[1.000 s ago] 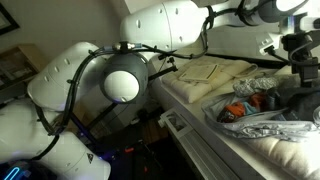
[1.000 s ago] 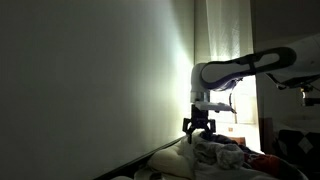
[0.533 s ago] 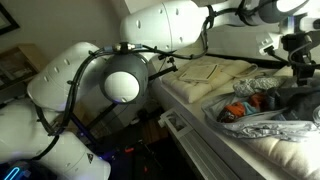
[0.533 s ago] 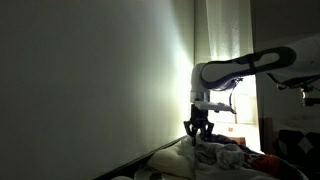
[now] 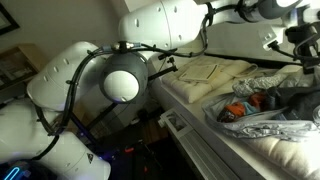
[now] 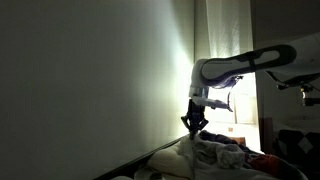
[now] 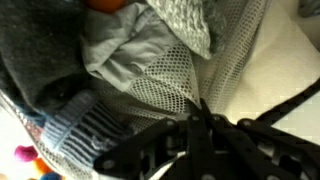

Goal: Close the bag

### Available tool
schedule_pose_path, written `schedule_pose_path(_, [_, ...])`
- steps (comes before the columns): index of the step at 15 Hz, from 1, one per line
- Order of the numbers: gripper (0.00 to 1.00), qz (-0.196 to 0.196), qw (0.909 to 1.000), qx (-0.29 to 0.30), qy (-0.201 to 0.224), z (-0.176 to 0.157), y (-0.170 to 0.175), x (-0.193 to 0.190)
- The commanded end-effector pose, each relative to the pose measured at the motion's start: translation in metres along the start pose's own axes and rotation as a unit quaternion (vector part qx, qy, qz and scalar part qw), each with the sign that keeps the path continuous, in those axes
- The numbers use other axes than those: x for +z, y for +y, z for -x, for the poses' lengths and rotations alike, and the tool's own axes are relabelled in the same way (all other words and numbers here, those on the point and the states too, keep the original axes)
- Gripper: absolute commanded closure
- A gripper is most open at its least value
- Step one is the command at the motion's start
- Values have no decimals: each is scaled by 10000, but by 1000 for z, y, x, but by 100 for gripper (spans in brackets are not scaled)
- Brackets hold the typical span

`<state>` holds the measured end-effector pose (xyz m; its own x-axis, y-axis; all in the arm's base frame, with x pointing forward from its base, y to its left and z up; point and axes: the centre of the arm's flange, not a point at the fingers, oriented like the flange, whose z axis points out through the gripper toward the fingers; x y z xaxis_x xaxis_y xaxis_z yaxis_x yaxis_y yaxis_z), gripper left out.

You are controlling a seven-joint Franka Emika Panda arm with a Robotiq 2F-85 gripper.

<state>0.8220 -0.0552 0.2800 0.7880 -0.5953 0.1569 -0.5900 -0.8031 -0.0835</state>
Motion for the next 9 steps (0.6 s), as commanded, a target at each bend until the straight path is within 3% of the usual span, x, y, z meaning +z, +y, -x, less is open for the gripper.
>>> schedule_pose_path(1, [94, -369, 9983, 14, 447, -55, -36, -41])
schedule_pose_path(7, [97, -926, 9878, 7, 1252, -46, -33, -95])
schedule_pose_path(9, [98, -971, 9876, -78, 1227, -53, -38, -99])
